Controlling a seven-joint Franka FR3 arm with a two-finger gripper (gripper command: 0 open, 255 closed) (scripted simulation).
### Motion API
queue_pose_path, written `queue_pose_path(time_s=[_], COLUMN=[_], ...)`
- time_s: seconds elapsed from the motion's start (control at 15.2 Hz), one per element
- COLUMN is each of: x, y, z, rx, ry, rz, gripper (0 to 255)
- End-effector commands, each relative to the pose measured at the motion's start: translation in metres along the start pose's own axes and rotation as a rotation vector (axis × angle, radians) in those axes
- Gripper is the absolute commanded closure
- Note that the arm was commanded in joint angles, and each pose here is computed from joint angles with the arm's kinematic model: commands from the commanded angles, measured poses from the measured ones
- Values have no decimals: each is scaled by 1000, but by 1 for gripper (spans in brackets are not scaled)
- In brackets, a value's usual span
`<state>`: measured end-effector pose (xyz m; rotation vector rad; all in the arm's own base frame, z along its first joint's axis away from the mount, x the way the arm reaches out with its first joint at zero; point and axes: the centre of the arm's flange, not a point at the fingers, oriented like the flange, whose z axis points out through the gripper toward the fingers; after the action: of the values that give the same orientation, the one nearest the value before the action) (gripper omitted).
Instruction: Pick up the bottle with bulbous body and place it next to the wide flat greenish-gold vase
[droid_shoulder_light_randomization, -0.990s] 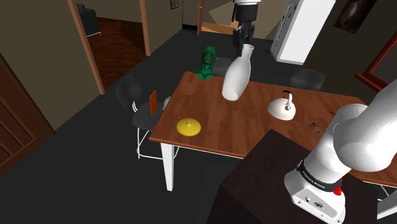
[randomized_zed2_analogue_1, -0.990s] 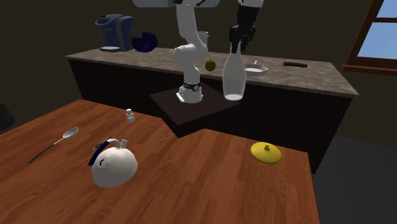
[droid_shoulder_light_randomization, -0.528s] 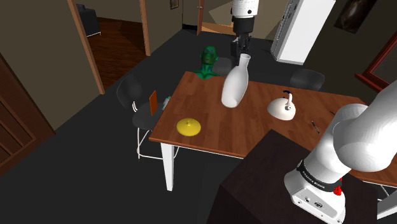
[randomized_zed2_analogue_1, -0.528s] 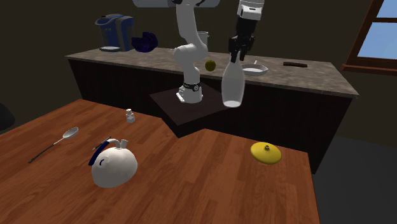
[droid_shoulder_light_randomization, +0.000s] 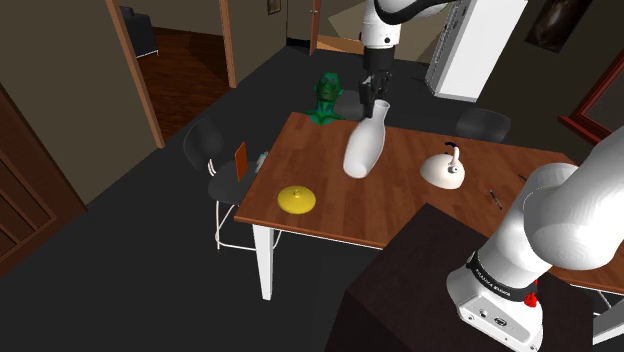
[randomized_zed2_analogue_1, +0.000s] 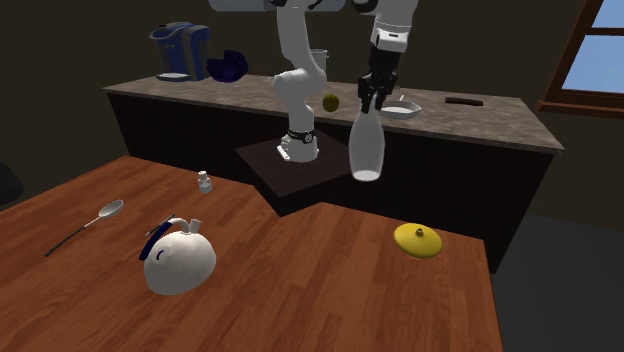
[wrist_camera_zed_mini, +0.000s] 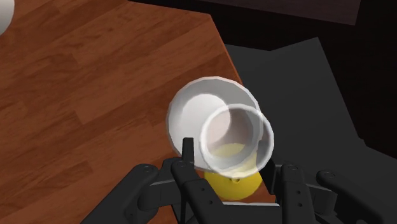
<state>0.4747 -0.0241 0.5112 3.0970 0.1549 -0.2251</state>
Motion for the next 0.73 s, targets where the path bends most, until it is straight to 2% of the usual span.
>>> queue_pose_path(time_s=[0.0, 0.66], x=[2, 10], y=[0, -2], z=[10, 62], rx=[0, 0], ry=[1, 1], rz=[0, 0], gripper=[255, 255])
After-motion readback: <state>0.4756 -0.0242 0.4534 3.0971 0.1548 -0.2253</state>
